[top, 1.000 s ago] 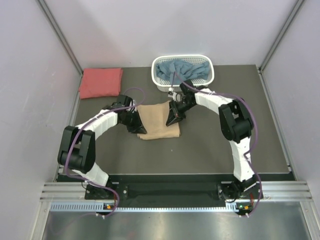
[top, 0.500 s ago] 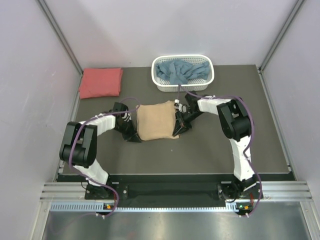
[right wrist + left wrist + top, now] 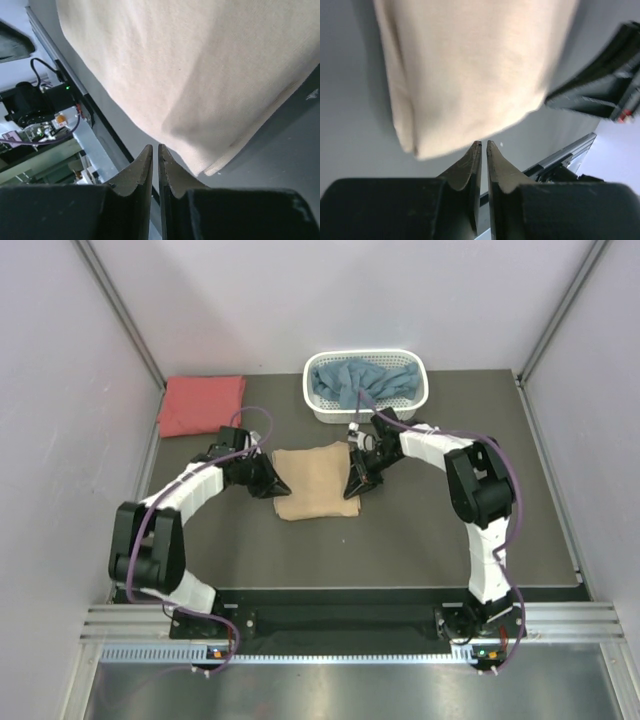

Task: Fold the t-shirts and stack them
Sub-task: Fold the tshirt, then neatly place the folded tshirt to the corner

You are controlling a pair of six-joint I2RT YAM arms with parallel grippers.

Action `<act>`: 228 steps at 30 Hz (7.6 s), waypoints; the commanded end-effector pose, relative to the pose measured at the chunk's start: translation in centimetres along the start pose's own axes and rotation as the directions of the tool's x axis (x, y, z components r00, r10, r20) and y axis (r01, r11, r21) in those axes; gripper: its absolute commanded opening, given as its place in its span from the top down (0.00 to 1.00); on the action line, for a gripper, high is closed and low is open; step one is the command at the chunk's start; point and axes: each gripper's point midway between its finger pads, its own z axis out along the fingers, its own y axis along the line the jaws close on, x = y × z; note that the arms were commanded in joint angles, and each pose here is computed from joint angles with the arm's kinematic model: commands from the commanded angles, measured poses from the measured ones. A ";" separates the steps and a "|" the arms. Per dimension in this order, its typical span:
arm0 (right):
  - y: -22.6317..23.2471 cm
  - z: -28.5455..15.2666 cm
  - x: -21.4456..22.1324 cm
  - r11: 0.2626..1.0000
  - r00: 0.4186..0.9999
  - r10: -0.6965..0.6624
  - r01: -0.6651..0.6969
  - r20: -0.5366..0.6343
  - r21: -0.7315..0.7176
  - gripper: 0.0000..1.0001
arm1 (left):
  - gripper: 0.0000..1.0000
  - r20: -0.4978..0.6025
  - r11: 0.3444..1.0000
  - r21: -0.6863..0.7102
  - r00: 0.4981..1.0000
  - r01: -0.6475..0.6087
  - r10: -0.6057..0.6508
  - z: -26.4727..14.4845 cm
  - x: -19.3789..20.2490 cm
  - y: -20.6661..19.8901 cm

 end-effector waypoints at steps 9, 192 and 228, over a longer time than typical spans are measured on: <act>-5.0 1.6 2.3 0.999 1.000 0.013 -0.012 -0.015 0.051 0.91 | 0.91 -0.098 0.983 -0.159 0.990 0.089 -0.105 4.7 2.7 7.3; 2.0 -12.9 9.3 0.820 0.920 -0.347 0.204 0.181 0.534 0.01 | 1.00 0.167 0.245 -0.909 0.246 -0.336 0.955 -18.0 -34.7 -5.6; 0.8 -12.4 8.7 0.831 0.939 -0.300 0.172 0.166 0.528 0.00 | 1.00 0.076 0.144 -0.947 0.234 -0.288 0.969 -16.9 -39.3 -2.4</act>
